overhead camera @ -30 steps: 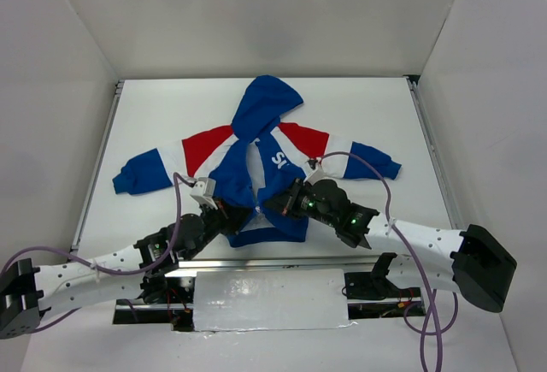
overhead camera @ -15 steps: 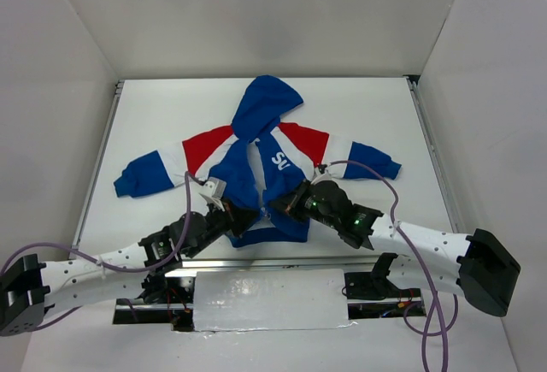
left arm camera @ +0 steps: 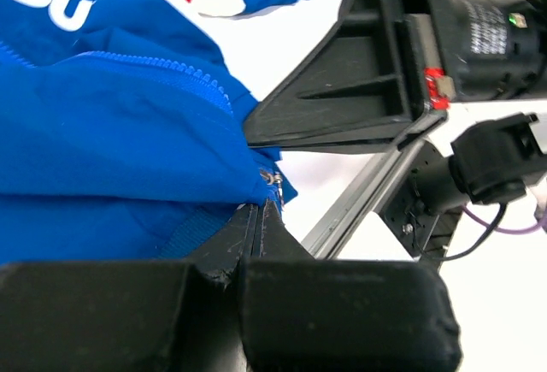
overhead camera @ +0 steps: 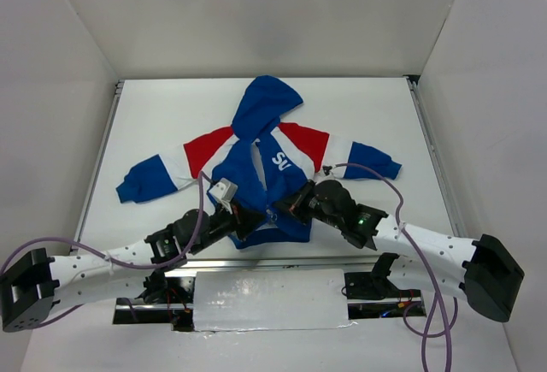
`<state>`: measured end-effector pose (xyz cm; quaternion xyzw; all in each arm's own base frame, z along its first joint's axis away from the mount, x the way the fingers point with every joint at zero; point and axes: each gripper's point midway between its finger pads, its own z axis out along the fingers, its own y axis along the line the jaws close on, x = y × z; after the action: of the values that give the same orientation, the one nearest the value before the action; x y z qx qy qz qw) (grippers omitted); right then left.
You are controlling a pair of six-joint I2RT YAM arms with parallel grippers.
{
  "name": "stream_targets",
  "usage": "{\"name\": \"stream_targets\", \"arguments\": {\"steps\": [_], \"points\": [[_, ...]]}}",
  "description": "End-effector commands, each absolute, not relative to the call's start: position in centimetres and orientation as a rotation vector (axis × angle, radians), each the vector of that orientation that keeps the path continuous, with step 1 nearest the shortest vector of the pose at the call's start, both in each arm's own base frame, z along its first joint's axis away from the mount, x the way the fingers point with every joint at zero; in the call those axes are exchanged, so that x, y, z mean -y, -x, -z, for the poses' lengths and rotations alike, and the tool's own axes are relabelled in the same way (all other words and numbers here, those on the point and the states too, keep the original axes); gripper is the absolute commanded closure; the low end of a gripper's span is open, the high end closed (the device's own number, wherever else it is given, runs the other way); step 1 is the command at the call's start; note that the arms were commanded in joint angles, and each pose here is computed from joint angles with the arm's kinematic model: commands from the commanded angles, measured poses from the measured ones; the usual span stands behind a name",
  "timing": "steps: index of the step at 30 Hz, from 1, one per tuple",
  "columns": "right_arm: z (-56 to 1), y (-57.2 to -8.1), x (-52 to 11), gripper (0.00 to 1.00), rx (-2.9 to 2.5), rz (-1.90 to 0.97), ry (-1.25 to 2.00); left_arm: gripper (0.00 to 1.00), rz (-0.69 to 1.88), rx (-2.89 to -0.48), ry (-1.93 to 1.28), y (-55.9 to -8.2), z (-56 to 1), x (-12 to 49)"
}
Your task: Zip up the jacket
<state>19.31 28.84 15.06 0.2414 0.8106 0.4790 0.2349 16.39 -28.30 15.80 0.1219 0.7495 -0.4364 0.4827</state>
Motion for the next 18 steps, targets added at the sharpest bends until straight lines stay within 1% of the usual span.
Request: {"name": "stream_targets", "arguments": {"steps": [1,11,15,18], "points": [[-18.2,-23.6,-26.5,1.0,-1.984,-1.293,-0.839,1.0,1.291,-1.74,-0.546,-12.2,-17.7,31.0],[-19.1,-24.8,-25.4,1.0,-1.909,-1.286,-0.961,1.0,1.351,-1.725,-0.602,-11.0,-17.0,31.4],[-19.5,-24.9,-25.5,1.0,-1.916,-1.26,-0.91,1.0,1.324,-1.754,-0.6,-11.2,-16.3,31.1],[-19.6,-24.5,-25.7,1.0,-1.921,-1.272,-0.822,1.0,1.262,-1.8,-0.536,-12.1,-15.4,30.5]]}}
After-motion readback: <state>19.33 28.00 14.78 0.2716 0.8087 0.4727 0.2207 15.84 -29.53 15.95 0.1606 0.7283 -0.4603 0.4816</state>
